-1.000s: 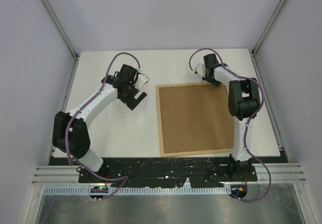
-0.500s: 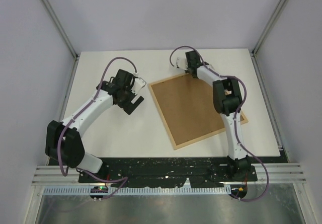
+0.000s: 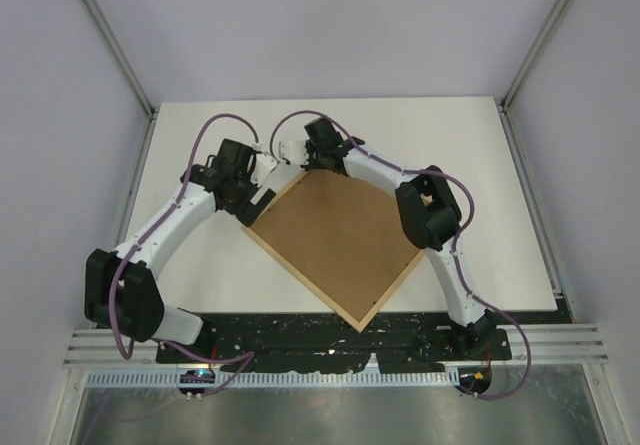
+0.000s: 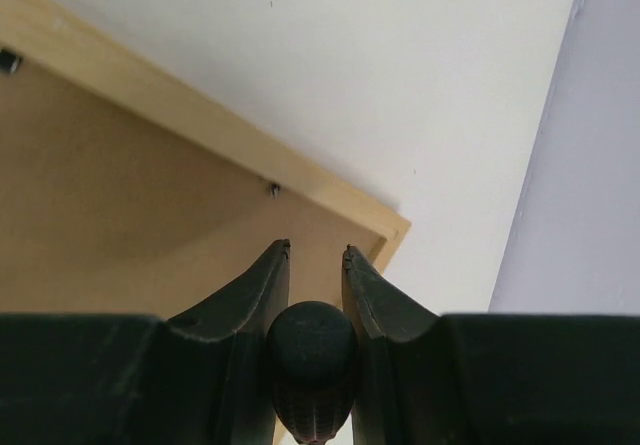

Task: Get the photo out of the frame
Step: Adjust the photo frame at the center of the board.

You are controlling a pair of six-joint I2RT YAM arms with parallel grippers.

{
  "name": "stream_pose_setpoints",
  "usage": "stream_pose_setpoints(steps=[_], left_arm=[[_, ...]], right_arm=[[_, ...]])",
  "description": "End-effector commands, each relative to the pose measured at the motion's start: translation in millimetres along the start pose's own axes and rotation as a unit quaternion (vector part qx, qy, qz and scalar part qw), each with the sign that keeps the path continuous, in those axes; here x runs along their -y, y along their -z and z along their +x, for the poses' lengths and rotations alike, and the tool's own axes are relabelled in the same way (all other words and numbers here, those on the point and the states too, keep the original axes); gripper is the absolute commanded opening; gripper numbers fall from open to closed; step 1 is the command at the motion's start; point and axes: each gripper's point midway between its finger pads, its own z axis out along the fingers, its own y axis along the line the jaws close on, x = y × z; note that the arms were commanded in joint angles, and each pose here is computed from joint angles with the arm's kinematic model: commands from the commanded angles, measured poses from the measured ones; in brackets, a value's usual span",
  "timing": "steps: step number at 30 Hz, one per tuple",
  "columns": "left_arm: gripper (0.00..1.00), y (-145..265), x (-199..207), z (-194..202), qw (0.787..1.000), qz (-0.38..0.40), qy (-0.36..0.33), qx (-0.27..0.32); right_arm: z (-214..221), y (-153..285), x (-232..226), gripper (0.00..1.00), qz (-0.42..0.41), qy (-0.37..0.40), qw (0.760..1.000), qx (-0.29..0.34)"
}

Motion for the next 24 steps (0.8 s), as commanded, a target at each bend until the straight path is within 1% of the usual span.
stream_pose_setpoints(steps=[1,2,3,4,5,6,7,8,9,13,15,19,22,24], left_arm=[[1.0,-2,-27,-31,0.998,-0.049,0.012,0.029],[1.0,-3,-33,-37,0.998,-0.06,0.013,0.031],[1.0,-6,-39,-42,0.997,-0.073,0.012,0.028],[1.0,-10,-43,-46,0.996,-0.082,0.011,0.024],[0.99,-13,-49,-51,0.995,-0.093,0.01,0.02],[0.99,-18,-53,-53,0.995,-0.1,0.009,0.012],[0.99,-19,-55,-60,0.995,-0.102,0.008,0.016],[0.99,-24,-54,-63,0.995,-0.099,0.003,0.01],[0.99,-29,-53,-64,0.995,-0.099,-0.002,0.004],[0.99,-36,-46,-75,0.993,-0.114,-0.041,-0.007],[0.99,-39,-39,-81,0.99,-0.122,-0.063,-0.011],[1.0,-47,-27,-89,0.987,-0.129,-0.094,-0.021],[0.99,-52,-18,-91,0.985,-0.128,-0.112,-0.03],[0.99,-55,-12,-91,0.983,-0.13,-0.124,-0.035]], right_arm=[[4,127,79,0.08,0.068,-0.056,0.996,0.022],[9,137,76,0.08,0.064,-0.063,0.996,0.017],[23,159,71,0.08,0.059,-0.069,0.996,0.004],[33,166,62,0.08,0.047,-0.078,0.996,-0.007],[51,183,52,0.08,0.036,-0.087,0.995,-0.023],[63,186,41,0.08,0.025,-0.102,0.994,-0.035],[86,196,24,0.08,0.009,-0.116,0.992,-0.055],[96,200,17,0.08,0.005,-0.133,0.989,-0.063],[120,201,-2,0.08,-0.012,-0.148,0.985,-0.085],[178,203,-42,0.08,-0.025,-0.188,0.973,-0.134],[197,203,-57,0.08,-0.026,-0.197,0.968,-0.152],[218,203,-81,0.08,-0.036,-0.202,0.962,-0.182],[231,200,-97,0.08,-0.048,-0.197,0.957,-0.206],[245,196,-113,0.08,-0.062,-0.187,0.952,-0.234]])
